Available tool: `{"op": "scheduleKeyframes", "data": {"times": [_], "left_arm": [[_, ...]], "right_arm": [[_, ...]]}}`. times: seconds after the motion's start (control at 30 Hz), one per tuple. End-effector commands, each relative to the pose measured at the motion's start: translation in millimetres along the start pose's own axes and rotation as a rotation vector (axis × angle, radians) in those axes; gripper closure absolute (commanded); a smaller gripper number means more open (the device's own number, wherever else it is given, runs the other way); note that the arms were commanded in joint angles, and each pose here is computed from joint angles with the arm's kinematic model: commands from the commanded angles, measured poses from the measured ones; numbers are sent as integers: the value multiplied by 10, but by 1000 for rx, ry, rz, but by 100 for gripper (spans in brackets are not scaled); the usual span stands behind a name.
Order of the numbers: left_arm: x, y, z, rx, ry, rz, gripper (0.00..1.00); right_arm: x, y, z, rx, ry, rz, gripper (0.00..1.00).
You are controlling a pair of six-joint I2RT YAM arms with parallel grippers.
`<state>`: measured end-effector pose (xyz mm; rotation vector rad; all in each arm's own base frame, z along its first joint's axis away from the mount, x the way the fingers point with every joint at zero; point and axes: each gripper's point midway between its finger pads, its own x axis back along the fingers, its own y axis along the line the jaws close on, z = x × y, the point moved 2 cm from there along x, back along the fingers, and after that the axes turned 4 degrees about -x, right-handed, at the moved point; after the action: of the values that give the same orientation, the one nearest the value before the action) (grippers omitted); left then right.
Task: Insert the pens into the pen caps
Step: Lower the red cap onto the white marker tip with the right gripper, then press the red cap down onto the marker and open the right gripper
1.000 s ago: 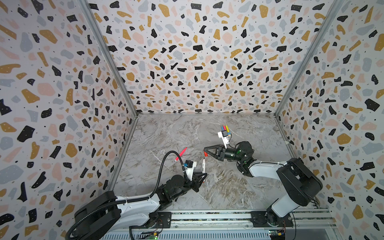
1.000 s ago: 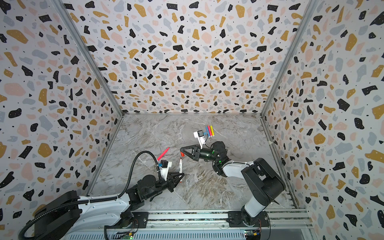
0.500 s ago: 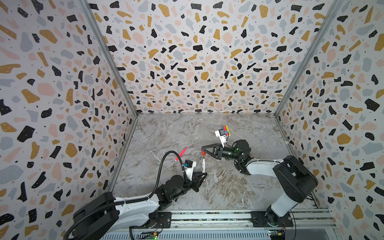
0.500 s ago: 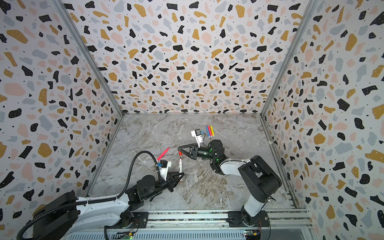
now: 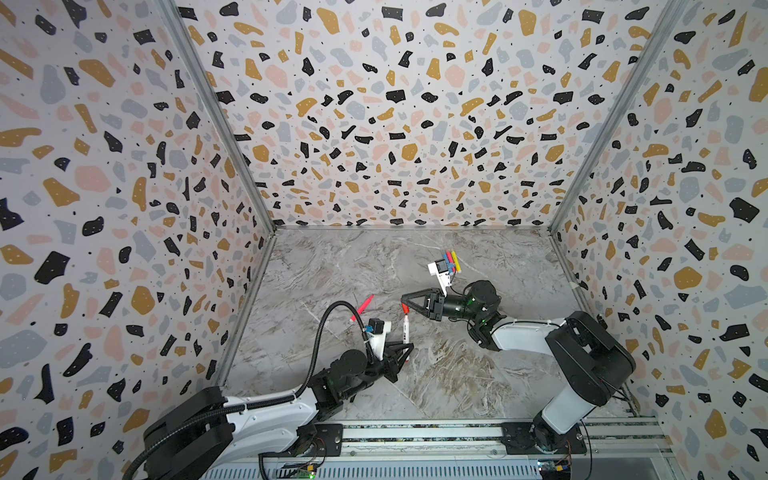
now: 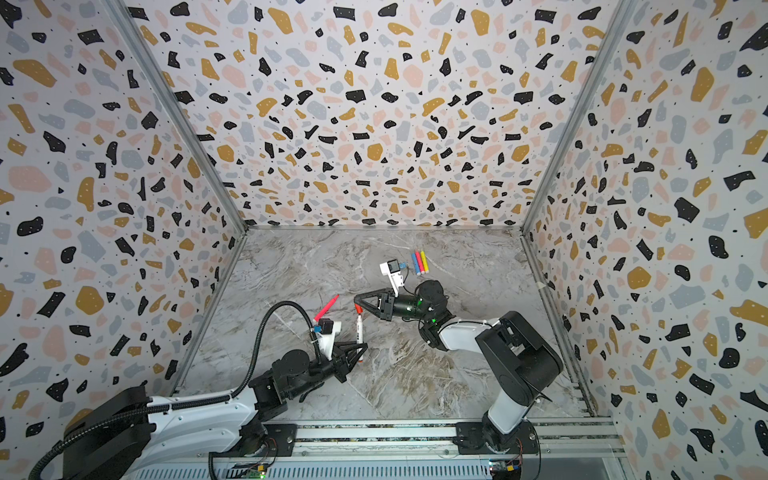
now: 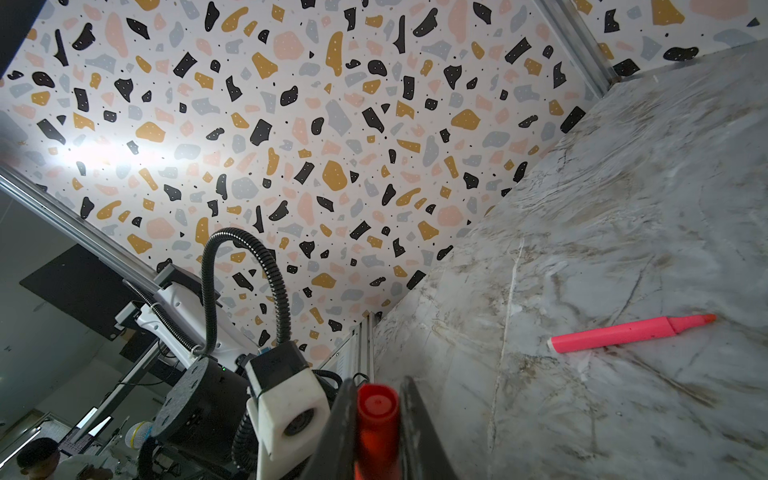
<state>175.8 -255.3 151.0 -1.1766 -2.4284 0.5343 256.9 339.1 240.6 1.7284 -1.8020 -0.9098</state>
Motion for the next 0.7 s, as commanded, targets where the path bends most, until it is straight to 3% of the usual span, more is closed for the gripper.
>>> {"op": "scheduleKeyframes", "data": {"times": [0.0, 0.4, 0.67], "left_arm": [[-1, -95, -188, -12, -67, 22, 100], [12, -115, -279, -16, -97, 17, 100], [8, -148, -336, -15, -115, 27, 100]], "right_arm": [[-29, 171, -100, 52, -13, -47, 94], [5, 219, 150, 30, -8, -64, 93], [26, 355, 463, 31, -44, -127, 88]]}}
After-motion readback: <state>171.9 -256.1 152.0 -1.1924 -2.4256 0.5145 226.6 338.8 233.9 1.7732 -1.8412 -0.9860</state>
